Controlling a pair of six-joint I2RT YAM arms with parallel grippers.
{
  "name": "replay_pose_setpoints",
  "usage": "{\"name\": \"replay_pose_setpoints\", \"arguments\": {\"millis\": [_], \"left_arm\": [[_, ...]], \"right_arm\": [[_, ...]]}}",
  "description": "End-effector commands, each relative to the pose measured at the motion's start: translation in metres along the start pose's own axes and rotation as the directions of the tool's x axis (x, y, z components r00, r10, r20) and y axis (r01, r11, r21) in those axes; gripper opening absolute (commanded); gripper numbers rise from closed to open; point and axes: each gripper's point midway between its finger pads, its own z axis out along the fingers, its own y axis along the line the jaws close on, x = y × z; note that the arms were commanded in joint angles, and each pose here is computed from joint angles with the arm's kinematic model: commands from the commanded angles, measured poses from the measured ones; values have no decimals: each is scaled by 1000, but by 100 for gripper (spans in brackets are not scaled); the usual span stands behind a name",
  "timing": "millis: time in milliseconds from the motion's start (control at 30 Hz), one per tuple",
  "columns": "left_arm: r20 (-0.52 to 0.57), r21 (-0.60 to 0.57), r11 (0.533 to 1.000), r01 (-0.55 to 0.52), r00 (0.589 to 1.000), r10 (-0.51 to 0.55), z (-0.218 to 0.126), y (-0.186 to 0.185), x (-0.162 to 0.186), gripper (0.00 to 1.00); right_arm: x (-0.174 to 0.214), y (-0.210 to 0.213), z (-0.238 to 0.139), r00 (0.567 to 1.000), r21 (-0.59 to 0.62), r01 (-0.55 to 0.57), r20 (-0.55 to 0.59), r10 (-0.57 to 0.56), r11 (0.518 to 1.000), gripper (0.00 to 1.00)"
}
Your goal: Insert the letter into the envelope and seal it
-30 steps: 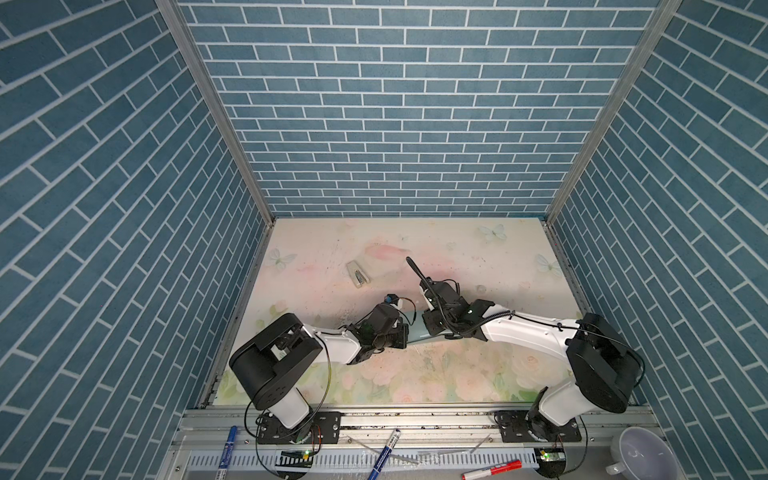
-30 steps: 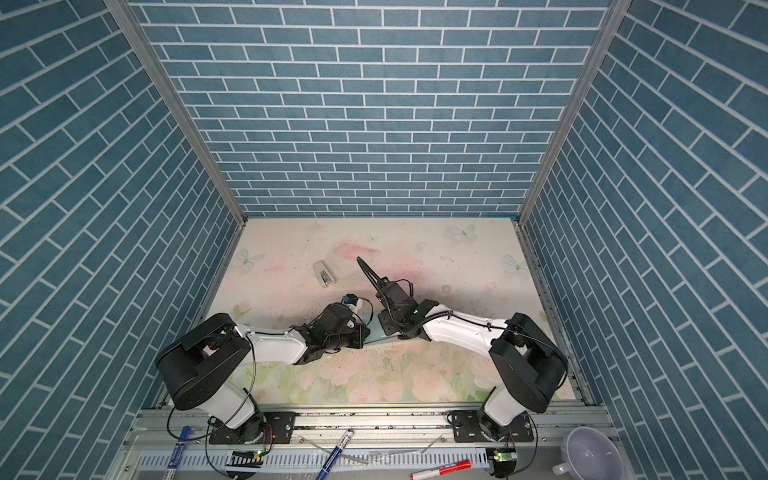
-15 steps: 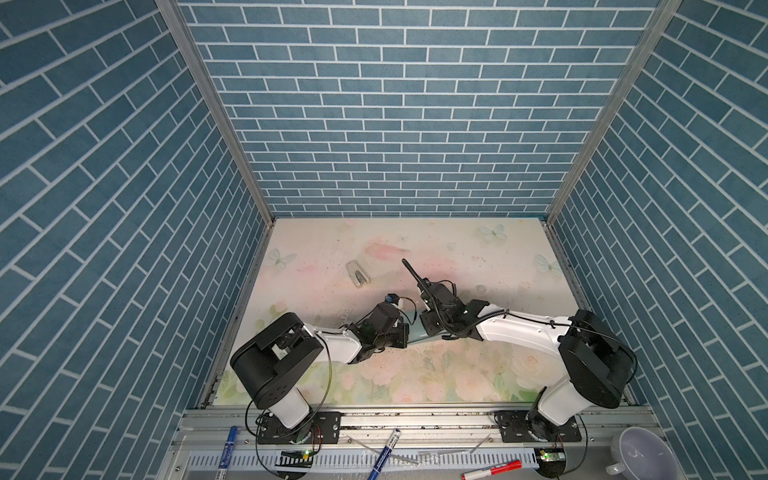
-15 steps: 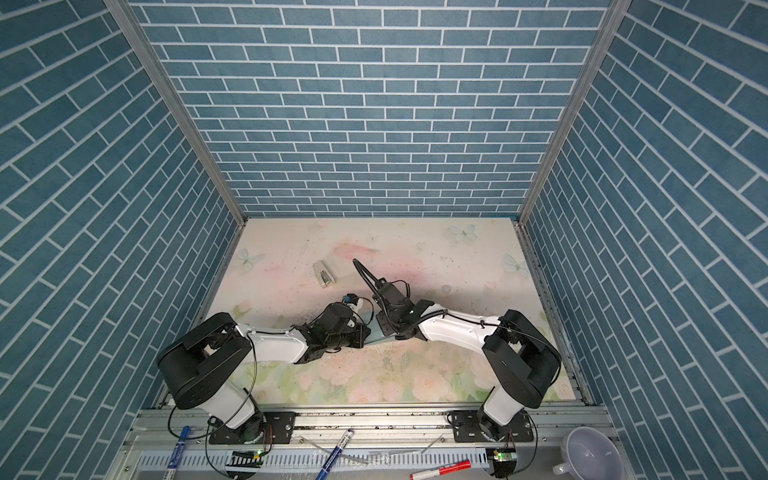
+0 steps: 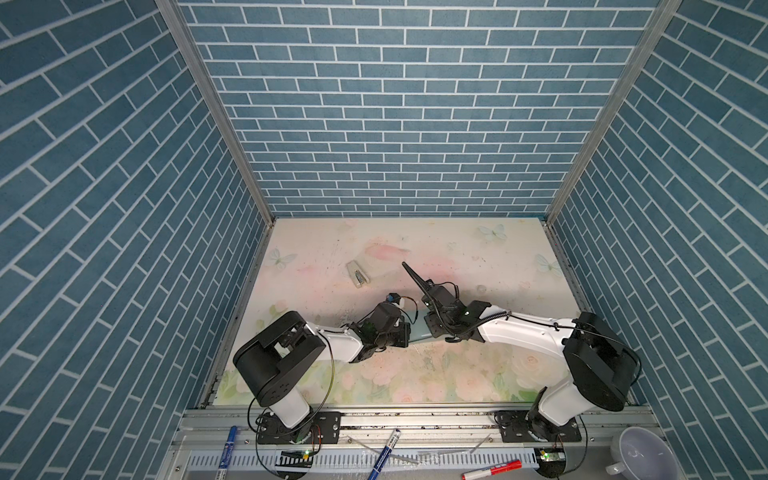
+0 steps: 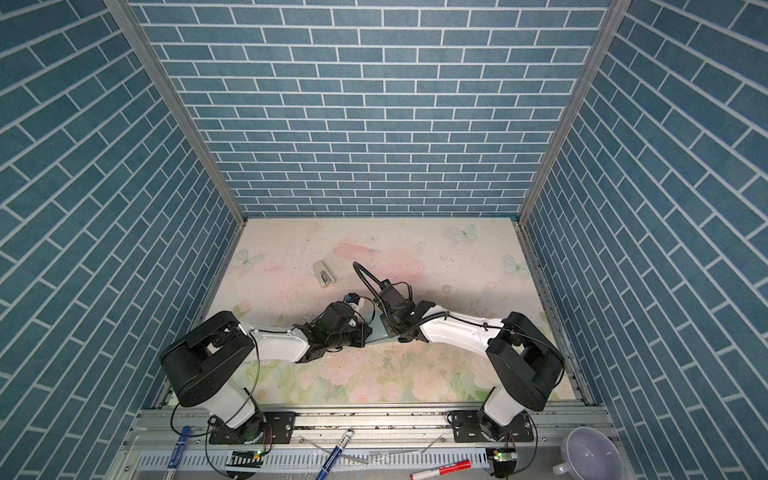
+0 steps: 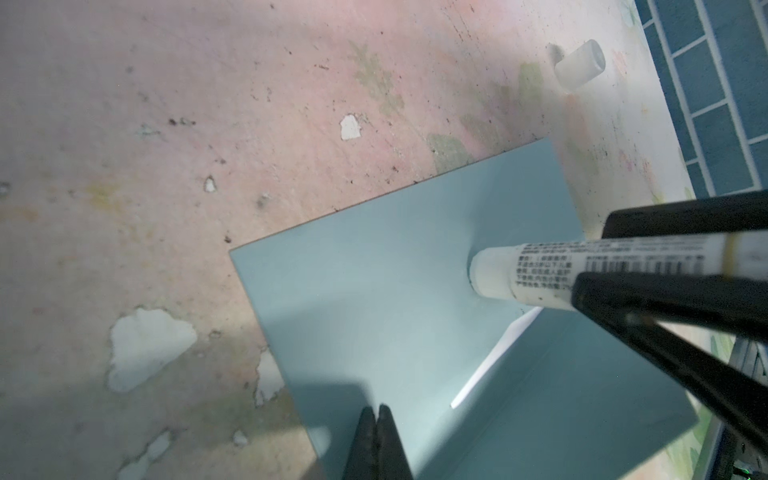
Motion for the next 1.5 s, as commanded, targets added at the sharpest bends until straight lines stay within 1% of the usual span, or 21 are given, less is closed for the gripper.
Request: {"name": "replay_pose_setpoints", "arguments": {"millis": [0,233,400,500,633,733,867,1000,1100,1200,1300,1467], "left_arm": [[-164,-158,987,19,985,-45,1,46,50,0],[-165,-155,988,21,985,-47,1,45,50,0],[-162,-155,988,22,986,-48,0,45,49,0],[-163,-157,987,23,985,-49,0,45,50,0],[-164,-155,988,23,985,-48,0,45,50,0],[-163,-154,988,23,986,-48,0,44,49,0],[-165,-156,988,23,985,-49,1,45,50,0],[-165,-153,988,22,985,-47,2,45,50,0],[-169,-152,988,24,984,-50,2,45,51,0],[-165,-149,989,23,985,-48,2,44,51,0],[-165,-148,989,23,985,-48,2,44,51,0],[-162,-150,988,25,986,-50,1,45,51,0]], "right_arm": [[32,-32,-1,994,124,69,-98,-57,990,0],[47,-43,-1,989,150,69,-136,-48,986,0],[60,-56,-2,988,176,44,-157,-16,983,0],[63,-63,-5,988,187,19,-152,9,982,0],[57,-59,-6,991,167,1,-131,21,986,0],[43,-49,-7,996,112,-18,-90,28,994,0],[12,-39,-25,997,26,-73,41,72,997,0],[-16,-35,-53,970,-69,-129,199,141,989,0],[-30,-30,-66,950,-124,-135,265,164,983,0],[-33,-16,-62,954,-172,-104,261,147,980,0],[-33,0,-51,970,-189,-65,217,106,980,0],[-34,29,-36,984,-233,-16,170,57,972,0]]}}
